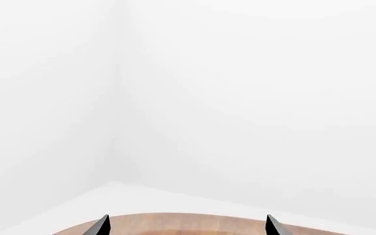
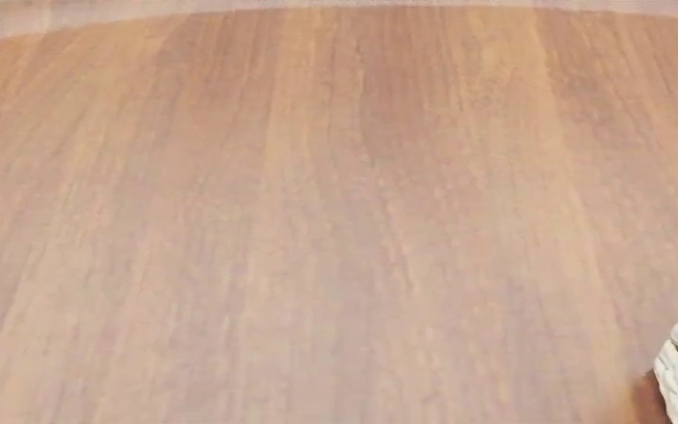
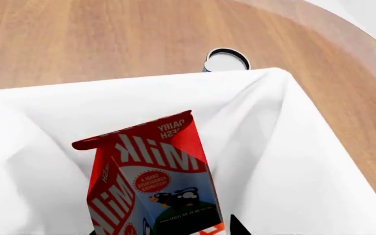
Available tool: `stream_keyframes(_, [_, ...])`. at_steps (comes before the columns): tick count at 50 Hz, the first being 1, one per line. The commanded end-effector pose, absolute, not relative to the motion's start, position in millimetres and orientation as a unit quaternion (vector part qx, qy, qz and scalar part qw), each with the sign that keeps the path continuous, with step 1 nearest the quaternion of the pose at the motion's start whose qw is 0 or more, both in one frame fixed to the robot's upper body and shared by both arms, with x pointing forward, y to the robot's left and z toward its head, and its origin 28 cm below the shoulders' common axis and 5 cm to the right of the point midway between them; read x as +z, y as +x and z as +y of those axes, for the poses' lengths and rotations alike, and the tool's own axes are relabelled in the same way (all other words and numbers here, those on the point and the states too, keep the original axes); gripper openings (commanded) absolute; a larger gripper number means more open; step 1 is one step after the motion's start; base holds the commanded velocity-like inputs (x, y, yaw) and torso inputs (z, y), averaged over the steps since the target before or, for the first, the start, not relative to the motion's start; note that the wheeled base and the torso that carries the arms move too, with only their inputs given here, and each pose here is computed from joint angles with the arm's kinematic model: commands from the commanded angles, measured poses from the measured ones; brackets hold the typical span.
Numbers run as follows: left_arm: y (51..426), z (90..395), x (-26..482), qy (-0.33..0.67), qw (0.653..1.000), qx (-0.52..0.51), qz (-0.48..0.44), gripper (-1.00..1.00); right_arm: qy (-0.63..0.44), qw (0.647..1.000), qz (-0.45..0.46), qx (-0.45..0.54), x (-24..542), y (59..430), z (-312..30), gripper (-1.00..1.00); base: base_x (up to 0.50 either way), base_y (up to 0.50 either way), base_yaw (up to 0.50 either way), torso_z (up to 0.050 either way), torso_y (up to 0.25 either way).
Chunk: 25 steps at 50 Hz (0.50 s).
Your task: Pick the milk and place it in the basket.
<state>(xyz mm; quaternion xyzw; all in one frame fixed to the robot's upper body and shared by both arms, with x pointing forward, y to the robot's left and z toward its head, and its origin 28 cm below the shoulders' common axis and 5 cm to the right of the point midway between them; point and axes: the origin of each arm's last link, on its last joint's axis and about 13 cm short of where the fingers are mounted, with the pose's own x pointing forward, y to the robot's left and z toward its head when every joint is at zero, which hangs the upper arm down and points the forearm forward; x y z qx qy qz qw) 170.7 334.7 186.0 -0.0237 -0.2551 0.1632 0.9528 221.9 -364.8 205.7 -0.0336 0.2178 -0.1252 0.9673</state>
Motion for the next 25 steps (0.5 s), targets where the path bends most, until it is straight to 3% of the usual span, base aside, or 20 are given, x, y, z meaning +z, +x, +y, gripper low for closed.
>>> stream_keyframes(1, [168.7, 338.0, 184.9, -0.017, 0.948, 0.174, -0.265, 1.00, -0.040, 0.971, 0.198, -0.125, 206.6, 223.8, -368.9, -1.00, 0.00, 0.00, 0.00, 0.000, 0.000])
stream_keyframes(9, [168.8, 337.4, 184.9, -0.009, 0.948, 0.174, -0.266, 1.00, -0.041, 0.971, 0.201, -0.127, 205.3, 222.6, -369.9, -1.00, 0.00, 0.00, 0.00, 0.000, 0.000])
stream_keyframes(15, [169.3, 337.0, 184.8, -0.010, 0.948, 0.174, -0.266, 1.00, -0.043, 0.970, 0.200, -0.128, 206.7, 222.6, -370.5, -1.00, 0.00, 0.00, 0.00, 0.000, -0.240])
stream_keyframes(25, [169.3, 337.9, 184.9, -0.019, 0.948, 0.174, -0.265, 1.00, -0.043, 0.970, 0.203, -0.129, 204.7, 222.5, -370.2, -1.00, 0.00, 0.00, 0.00, 0.000, 0.000])
